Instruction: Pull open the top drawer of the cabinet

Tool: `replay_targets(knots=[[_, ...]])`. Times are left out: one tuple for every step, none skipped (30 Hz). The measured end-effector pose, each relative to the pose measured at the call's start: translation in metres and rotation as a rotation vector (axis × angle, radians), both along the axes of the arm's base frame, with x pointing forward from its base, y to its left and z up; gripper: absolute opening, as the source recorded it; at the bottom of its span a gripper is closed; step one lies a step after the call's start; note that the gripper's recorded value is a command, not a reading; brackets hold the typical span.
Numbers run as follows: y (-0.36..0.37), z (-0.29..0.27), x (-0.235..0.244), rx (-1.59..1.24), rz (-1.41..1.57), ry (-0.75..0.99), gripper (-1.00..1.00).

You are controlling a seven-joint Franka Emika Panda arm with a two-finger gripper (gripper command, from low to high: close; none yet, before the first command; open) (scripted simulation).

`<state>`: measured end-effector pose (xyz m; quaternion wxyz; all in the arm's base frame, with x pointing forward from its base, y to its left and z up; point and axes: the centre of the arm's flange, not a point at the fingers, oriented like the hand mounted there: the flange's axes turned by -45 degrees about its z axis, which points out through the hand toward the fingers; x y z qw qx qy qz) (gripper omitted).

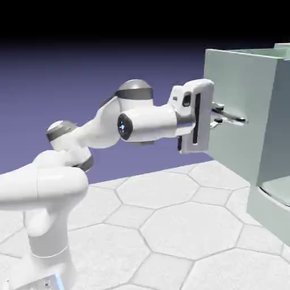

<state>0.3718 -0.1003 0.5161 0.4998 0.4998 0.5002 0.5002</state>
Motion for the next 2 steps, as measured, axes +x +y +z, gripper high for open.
replay_targets(knots=[[0.000, 0.000, 0.000, 0.000, 0.000, 0.000, 1.00], [0.000, 0.001, -0.015, -0.002, -0.001, -0.001, 1.00]])
